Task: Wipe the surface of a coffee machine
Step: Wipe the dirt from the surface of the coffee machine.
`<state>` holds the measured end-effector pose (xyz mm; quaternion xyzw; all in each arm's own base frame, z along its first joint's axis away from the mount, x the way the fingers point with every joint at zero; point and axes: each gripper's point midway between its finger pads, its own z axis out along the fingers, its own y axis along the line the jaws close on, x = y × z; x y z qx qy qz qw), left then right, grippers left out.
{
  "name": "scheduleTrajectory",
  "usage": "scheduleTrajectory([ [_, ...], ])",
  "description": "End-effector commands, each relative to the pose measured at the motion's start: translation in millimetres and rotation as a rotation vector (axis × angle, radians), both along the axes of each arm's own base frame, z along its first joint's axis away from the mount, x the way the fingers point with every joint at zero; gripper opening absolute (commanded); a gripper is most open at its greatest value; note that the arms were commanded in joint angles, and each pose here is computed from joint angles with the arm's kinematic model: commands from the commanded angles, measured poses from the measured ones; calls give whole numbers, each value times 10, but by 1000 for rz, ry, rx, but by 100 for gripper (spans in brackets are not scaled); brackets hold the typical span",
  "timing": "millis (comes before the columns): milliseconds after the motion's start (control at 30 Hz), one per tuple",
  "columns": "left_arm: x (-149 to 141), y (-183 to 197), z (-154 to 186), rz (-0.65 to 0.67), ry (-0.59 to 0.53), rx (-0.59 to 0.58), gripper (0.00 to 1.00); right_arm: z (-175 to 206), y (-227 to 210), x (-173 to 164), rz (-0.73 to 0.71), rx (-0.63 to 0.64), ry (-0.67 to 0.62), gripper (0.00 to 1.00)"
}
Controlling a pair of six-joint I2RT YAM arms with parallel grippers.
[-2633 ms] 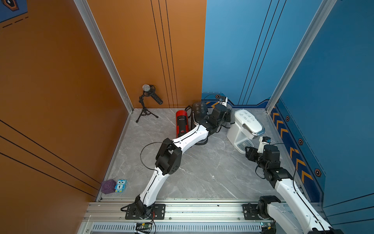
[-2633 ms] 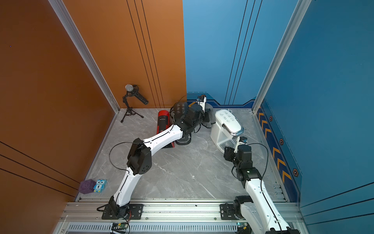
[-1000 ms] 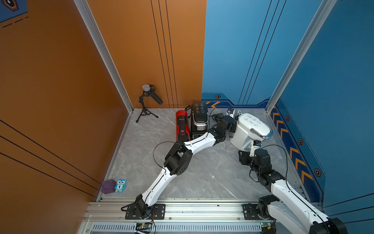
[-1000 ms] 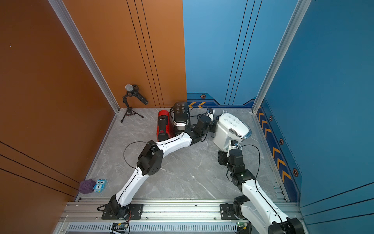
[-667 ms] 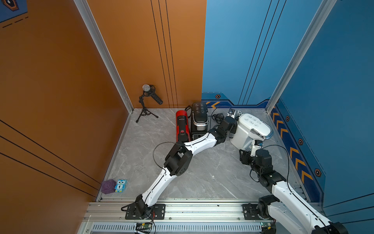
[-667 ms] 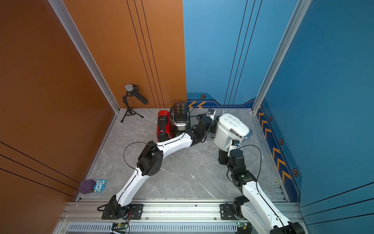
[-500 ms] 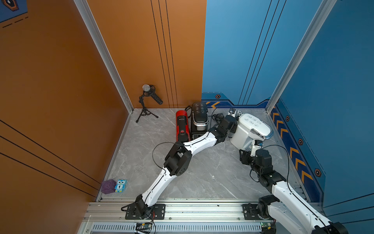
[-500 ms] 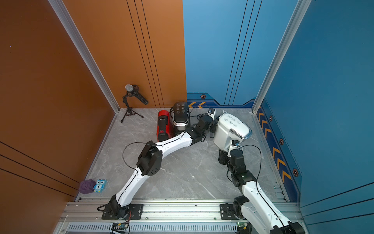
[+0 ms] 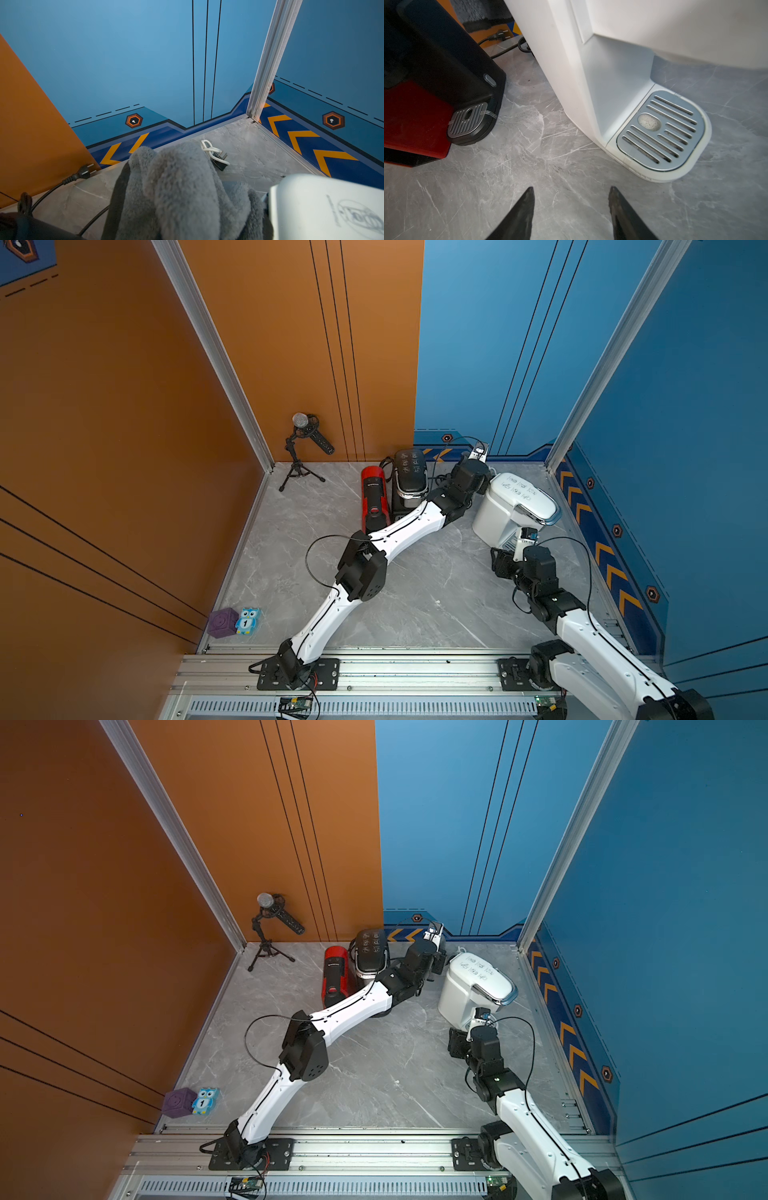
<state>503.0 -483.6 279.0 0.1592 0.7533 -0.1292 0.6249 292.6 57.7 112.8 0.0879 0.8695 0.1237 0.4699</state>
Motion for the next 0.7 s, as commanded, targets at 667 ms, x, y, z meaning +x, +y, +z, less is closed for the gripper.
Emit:
scheduleTrajectory([
  [667,-347,-85,-1131,23,188,173,0,84,36,32,10,4,-25,58],
])
